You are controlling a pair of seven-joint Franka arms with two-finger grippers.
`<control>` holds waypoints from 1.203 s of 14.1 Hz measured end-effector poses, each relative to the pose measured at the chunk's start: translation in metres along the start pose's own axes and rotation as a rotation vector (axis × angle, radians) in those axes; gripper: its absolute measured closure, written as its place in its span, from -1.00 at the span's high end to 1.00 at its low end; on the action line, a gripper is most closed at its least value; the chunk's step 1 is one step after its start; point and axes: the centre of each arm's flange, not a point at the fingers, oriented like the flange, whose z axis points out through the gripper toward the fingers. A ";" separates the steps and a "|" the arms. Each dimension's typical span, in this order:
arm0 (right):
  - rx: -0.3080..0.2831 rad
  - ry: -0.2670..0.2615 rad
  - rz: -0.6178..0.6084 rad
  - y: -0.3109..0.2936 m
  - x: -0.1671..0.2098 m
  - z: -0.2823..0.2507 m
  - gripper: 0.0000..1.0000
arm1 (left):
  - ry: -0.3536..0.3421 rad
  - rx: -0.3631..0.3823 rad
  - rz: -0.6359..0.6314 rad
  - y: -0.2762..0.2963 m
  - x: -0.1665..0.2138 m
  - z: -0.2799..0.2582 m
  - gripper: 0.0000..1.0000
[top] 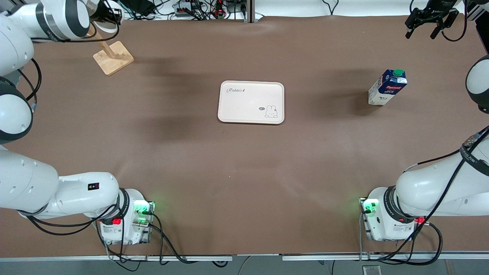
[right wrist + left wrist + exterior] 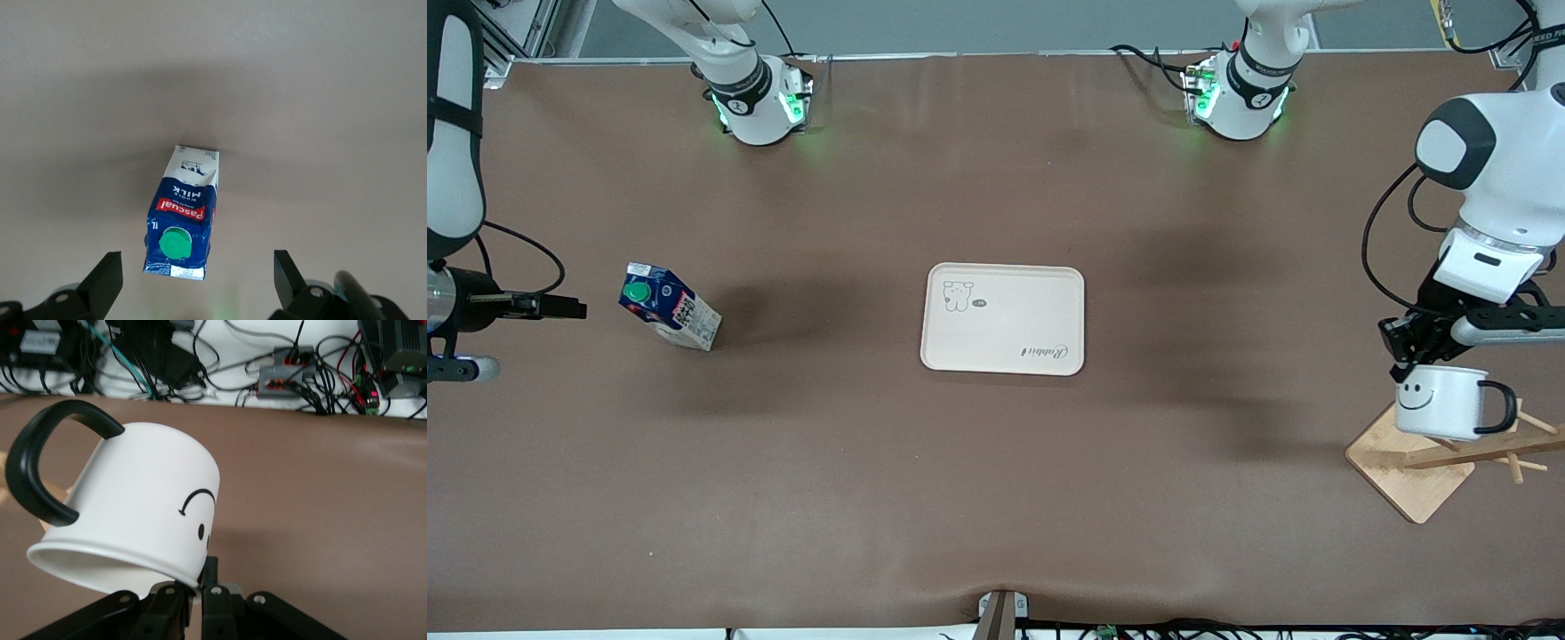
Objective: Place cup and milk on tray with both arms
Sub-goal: 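Lift the mug off the tree while the right gripper grasps the milk, then carry the mug to the tray while the right gripper lifts the milk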
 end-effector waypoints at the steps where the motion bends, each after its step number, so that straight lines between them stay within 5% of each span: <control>1: 0.002 -0.009 0.000 0.000 0.000 0.005 1.00 | -0.037 -0.007 -0.030 0.010 0.002 -0.004 -0.83; 7: 0.015 0.015 -0.017 -0.017 0.014 0.068 1.00 | -0.229 -0.025 -0.266 0.107 -0.018 0.003 -0.83; 10: 0.018 -0.030 -0.011 -0.020 0.007 0.109 1.00 | -0.325 -0.017 -0.383 0.161 -0.036 0.016 -0.83; 17: 0.012 -0.089 0.109 -0.038 -0.026 0.108 1.00 | -0.536 -0.002 -0.577 0.275 -0.104 0.055 -0.83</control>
